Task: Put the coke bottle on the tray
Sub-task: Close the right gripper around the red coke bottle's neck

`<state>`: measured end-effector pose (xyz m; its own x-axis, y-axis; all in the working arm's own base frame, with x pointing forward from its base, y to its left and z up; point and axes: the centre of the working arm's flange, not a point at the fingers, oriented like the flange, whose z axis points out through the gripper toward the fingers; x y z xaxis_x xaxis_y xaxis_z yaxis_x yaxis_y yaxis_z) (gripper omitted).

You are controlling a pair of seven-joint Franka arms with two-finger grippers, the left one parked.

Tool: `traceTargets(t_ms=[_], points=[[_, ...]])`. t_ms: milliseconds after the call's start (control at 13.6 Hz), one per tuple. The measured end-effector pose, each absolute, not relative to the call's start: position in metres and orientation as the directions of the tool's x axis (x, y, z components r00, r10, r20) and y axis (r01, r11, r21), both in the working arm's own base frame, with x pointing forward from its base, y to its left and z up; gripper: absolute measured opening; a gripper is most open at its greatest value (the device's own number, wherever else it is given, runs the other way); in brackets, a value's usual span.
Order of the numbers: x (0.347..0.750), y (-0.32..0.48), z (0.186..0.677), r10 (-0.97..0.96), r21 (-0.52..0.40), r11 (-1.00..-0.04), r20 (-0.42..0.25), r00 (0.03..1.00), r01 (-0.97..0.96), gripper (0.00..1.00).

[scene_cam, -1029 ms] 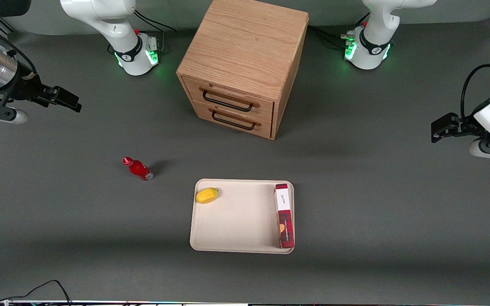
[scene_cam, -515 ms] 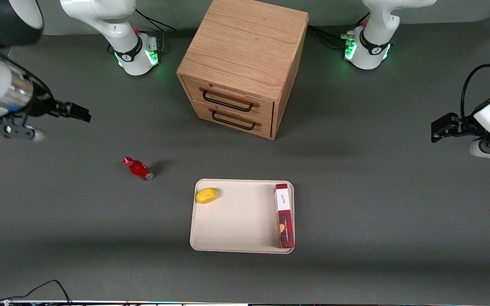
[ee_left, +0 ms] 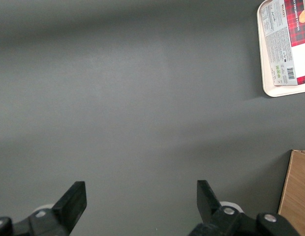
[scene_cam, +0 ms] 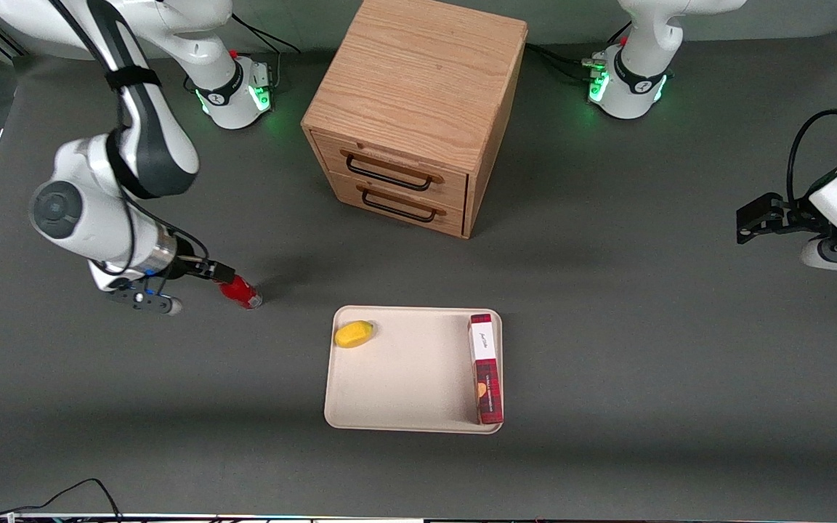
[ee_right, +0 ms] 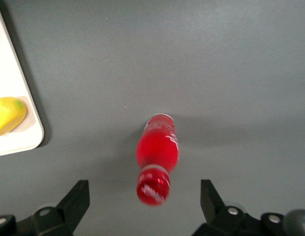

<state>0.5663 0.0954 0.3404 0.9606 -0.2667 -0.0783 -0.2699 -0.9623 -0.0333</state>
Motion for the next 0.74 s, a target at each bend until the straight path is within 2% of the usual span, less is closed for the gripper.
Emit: traceTargets(t_ms=[221,294,588,735], points=[[0.557,0.093,0.309,-0.268,-0.041,-0.962,-0.043,0.963,-0.269,1.0],[0.553,0.093,0.303,-0.268,-0.042,-0.962,-0.038,0.963,-0.269,0.93],[0.549,0.098,0.3,-0.218,-0.009,-0.976,-0.017,0.976,-0.218,0.44],[0.549,0.101,0.304,-0.206,-0.005,-0.978,-0.01,0.978,-0.206,0.43]])
